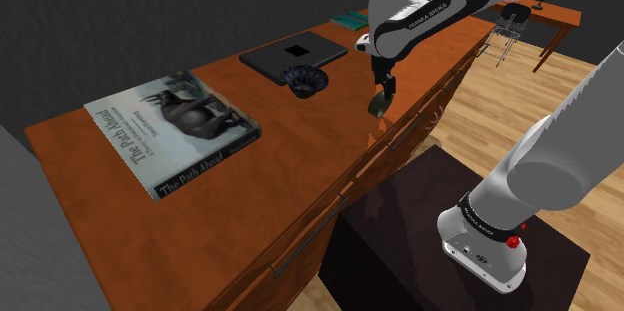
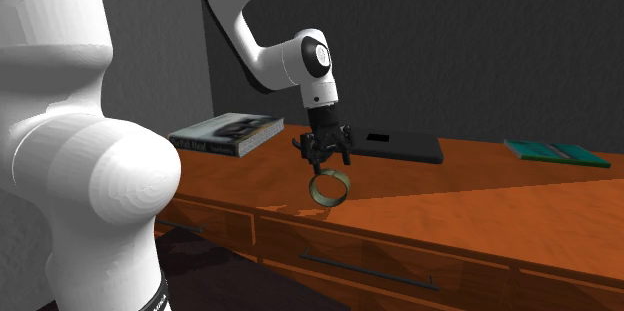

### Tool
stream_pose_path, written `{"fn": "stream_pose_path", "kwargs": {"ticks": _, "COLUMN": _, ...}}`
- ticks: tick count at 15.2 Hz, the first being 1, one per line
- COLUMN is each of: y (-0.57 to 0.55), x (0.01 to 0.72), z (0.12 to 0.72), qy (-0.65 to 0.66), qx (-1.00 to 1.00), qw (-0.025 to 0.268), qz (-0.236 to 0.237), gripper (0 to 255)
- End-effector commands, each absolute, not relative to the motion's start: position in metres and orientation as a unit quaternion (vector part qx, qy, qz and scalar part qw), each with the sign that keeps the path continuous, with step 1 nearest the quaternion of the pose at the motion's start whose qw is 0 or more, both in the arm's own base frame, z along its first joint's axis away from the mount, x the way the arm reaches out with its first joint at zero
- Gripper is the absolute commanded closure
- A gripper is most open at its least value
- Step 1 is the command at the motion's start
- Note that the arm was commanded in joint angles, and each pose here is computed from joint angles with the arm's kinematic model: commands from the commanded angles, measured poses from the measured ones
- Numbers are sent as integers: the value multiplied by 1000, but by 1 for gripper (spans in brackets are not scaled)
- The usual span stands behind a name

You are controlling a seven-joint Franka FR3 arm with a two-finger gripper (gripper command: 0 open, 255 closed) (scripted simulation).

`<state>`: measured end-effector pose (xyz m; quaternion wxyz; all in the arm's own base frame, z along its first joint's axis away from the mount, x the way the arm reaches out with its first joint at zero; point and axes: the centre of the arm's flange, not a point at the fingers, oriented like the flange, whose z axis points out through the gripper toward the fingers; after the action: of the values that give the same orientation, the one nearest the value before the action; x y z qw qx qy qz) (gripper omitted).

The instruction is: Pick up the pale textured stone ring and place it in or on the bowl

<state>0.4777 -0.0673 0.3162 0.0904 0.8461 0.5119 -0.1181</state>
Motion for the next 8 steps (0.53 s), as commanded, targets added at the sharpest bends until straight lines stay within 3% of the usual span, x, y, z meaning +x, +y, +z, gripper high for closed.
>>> {"fn": "stream_pose_path", "kwargs": {"ticks": 1, "y": -67, "x": 478, "z": 316, "qy": 512, "qx": 846, "qw": 90, "qz": -118, "gripper": 0}}
{"fn": "stream_pose_path", "kwargs": {"ticks": 2, "y": -67, "x": 478, "z": 316, "qy": 512, "qx": 846, "qw": 90, "qz": -118, "gripper": 0}}
{"fn": "stream_pose_path", "kwargs": {"ticks": 3, "y": -67, "x": 478, "z": 316, "qy": 512, "qx": 846, "qw": 90, "qz": -118, "gripper": 255}}
{"fn": "stream_pose_path", "kwargs": {"ticks": 8, "y": -67, "x": 477, "z": 316, "qy": 512, "qx": 846, "qw": 90, "qz": -118, "gripper": 255}}
